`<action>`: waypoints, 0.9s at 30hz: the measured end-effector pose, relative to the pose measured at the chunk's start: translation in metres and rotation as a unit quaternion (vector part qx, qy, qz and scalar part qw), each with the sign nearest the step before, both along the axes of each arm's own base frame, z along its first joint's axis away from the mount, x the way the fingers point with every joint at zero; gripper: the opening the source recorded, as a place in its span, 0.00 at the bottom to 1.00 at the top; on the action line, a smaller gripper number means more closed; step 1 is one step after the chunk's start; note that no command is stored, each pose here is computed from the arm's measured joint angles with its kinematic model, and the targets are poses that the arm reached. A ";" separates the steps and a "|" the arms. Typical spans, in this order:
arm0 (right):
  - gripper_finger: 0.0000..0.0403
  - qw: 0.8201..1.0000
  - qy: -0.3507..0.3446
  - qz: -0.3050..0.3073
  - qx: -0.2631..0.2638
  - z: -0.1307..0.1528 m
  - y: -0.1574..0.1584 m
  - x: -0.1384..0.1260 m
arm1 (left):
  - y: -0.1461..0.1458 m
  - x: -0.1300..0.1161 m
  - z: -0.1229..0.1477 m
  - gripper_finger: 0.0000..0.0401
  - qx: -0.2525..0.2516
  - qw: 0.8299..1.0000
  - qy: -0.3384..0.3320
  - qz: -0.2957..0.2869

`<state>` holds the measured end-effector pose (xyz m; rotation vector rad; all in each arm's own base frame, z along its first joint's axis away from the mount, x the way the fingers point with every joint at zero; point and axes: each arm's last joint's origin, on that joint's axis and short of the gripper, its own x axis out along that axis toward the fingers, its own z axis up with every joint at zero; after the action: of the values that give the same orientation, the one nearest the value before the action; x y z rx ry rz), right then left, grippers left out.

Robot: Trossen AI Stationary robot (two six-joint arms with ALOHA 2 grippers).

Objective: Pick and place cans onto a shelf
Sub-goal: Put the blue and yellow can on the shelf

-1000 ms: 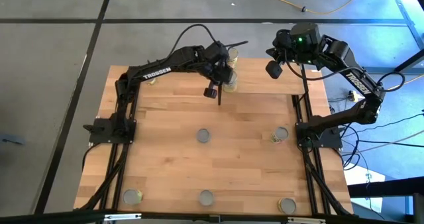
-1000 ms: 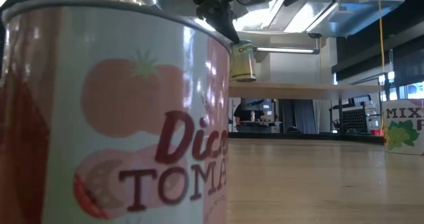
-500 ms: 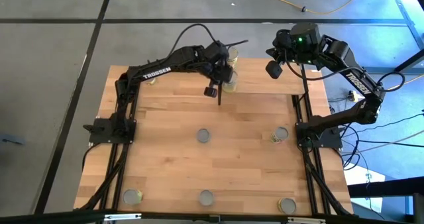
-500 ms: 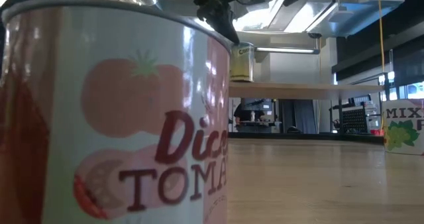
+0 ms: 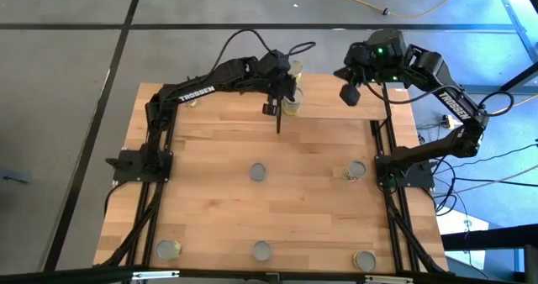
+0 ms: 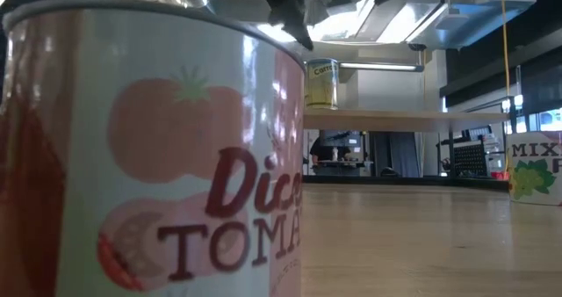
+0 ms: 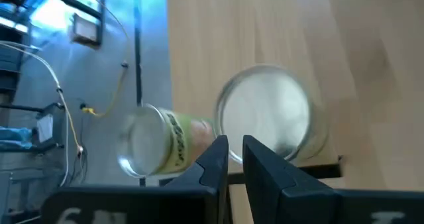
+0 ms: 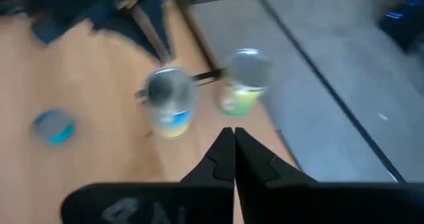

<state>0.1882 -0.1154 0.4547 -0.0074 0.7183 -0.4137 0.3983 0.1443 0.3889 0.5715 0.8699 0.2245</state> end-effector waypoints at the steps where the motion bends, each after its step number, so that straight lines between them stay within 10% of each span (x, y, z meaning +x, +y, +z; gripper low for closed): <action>1: 0.00 1.000 0.006 0.020 0.011 -0.002 0.001 0.000 | -0.004 -0.001 0.007 0.09 -0.002 1.000 -0.011 0.001; 15: 0.00 0.966 0.061 0.216 0.125 -0.047 -0.014 0.052 | -0.034 -0.062 0.079 0.00 -0.053 0.989 -0.088 0.111; 27: 0.00 0.937 0.113 0.320 0.086 -0.095 -0.004 0.124 | -0.052 -0.127 0.106 0.00 -0.076 0.977 -0.079 0.184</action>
<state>0.3118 -0.1193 0.3596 -0.1223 0.9303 0.2812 0.2710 0.0924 0.4948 0.2417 0.8247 0.5272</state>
